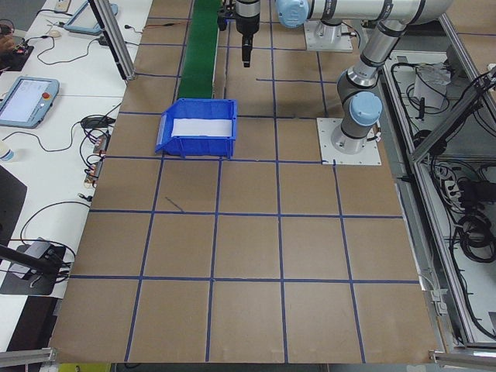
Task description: Move block left to right into plate
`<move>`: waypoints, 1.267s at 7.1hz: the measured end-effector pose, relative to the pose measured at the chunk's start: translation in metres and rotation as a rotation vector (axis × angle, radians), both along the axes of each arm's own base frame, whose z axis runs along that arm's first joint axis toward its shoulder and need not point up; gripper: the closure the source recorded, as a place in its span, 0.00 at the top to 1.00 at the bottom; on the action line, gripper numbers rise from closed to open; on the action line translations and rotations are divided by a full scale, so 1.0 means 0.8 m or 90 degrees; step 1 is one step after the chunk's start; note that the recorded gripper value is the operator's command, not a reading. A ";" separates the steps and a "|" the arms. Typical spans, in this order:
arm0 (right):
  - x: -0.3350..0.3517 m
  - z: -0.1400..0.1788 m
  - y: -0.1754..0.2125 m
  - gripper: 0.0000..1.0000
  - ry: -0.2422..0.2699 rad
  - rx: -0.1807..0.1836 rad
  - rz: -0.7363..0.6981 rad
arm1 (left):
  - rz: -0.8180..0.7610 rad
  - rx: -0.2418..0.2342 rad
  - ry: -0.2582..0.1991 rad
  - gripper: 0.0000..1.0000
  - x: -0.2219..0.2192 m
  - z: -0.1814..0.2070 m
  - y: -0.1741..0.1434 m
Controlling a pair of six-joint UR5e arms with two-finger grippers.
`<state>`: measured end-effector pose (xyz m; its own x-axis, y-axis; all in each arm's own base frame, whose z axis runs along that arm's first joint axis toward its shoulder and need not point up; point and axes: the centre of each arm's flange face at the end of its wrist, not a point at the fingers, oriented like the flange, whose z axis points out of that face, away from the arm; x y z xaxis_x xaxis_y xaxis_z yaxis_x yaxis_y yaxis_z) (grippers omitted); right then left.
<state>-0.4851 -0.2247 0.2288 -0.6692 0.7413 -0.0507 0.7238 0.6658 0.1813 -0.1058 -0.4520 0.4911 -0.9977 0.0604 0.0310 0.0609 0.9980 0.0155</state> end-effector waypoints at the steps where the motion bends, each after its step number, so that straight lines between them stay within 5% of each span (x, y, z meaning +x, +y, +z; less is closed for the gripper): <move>1: -0.001 0.001 0.000 1.00 0.002 -0.002 -0.001 | 0.000 0.000 0.000 1.00 0.000 0.000 0.000; 4: 0.000 0.006 -0.006 1.00 0.003 -0.020 -0.003 | 0.000 -0.001 0.000 1.00 0.000 0.001 0.001; 6: 0.006 0.022 -0.043 1.00 0.004 -0.087 0.012 | 0.000 -0.001 0.000 1.00 0.000 0.001 0.001; 9: 0.013 0.078 -0.098 1.00 0.046 -0.127 0.057 | 0.001 -0.001 0.000 1.00 0.000 0.001 0.001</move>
